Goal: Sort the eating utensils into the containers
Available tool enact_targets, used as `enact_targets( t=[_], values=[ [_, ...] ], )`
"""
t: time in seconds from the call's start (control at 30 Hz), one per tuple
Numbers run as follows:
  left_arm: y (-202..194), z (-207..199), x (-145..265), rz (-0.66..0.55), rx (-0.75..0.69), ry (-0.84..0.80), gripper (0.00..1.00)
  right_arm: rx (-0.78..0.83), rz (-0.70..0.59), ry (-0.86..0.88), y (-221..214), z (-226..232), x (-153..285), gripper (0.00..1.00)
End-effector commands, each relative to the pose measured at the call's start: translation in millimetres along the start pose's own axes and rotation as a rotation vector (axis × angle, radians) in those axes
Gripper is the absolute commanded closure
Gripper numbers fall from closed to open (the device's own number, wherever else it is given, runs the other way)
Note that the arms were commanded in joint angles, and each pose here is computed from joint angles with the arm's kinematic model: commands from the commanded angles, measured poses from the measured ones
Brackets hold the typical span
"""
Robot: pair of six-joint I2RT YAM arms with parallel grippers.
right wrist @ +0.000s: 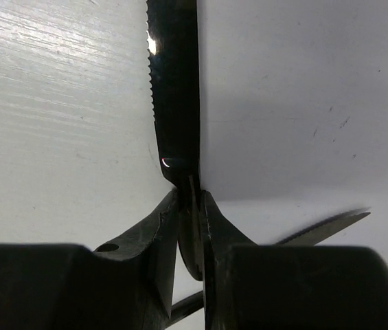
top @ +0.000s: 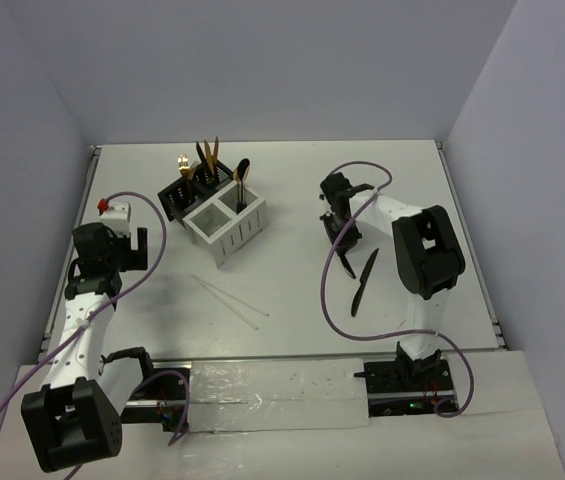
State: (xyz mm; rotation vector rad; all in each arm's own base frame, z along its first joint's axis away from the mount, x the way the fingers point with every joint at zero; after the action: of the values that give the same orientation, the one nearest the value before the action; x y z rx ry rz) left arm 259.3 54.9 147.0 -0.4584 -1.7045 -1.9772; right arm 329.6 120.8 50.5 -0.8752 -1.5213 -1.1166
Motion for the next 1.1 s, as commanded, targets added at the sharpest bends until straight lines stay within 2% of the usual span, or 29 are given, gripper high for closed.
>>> enact_targets(
  t=[0.0, 0.27, 0.67, 0.9, 1.07],
  values=[
    [22, 5, 5, -0.061, 0.015, 0.015, 0.01, 0.001, -0.06, -0.023, 3, 1, -6, 1.0],
    [22, 5, 4, -0.061, 0.016, 0.015, 0.01, -0.044, -0.195, -0.03, 8, 0, 6, 1.0],
    [22, 10, 5, -0.056, 0.018, 0.048, 0.01, -0.049, -0.269, -0.028, 11, 0, 26, 1.0],
    [23, 10, 5, -0.056, 0.017, 0.045, 0.01, -0.047, -0.234, -0.026, 6, 3, 17, 1.0],
    [23, 10, 5, -0.056, 0.018, 0.046, 0.01, -0.064, -0.299, -0.031, 13, 1, 32, 1.0]
  ],
)
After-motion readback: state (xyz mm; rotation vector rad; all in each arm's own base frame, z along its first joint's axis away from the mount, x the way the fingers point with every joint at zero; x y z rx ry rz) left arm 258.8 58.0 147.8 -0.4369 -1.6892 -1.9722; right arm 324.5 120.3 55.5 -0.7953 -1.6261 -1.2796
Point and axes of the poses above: each gripper's point midway between its finger pads, its own x axis back along the fingers, its own z axis along the line the jaws close on, y = z × x, the point moved 4 cm from there along x, back along the fingers, and after that the axes turned 2 degrees about x, right-handed, at the moved point
